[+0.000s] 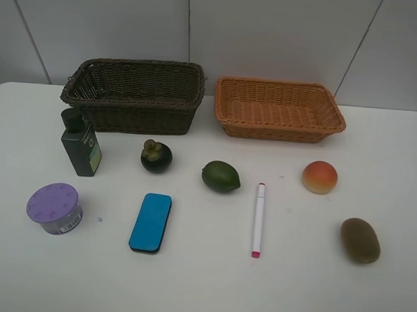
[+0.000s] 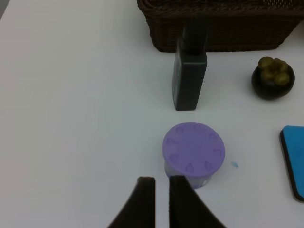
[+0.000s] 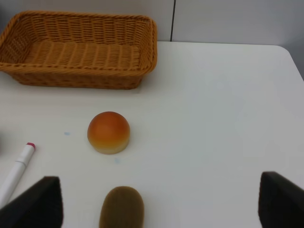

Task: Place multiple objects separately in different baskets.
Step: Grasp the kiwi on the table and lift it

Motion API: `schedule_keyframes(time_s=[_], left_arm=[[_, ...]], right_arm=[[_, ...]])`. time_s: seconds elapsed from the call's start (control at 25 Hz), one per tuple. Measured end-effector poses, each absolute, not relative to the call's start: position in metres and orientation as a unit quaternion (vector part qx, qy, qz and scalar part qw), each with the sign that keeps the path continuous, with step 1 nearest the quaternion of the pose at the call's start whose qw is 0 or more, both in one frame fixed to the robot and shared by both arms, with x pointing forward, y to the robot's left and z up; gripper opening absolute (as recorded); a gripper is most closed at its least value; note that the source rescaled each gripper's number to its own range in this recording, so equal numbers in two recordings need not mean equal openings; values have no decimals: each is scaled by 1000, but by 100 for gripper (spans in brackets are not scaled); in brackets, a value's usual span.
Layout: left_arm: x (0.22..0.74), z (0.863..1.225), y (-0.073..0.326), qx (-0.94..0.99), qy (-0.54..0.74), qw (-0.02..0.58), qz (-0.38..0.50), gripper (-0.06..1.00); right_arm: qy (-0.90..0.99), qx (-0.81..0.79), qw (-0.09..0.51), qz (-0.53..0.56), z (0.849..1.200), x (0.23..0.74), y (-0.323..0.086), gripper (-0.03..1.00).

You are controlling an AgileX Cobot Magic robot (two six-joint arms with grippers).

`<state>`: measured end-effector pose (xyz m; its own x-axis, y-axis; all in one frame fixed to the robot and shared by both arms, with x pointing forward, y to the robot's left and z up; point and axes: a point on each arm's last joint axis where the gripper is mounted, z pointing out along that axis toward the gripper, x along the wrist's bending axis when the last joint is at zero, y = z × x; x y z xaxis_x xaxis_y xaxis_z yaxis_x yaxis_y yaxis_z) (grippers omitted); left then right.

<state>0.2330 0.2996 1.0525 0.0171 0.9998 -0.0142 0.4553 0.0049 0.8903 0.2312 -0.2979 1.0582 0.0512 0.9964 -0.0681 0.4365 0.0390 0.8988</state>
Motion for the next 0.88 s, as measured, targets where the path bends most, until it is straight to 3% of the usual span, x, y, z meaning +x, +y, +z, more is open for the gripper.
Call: schedule_keyframes(time_s=[0.88], left_arm=[[233,1053,300,604,602,378,360,0]], right_arm=[[596,601,405,345,1058,231,-298,99]])
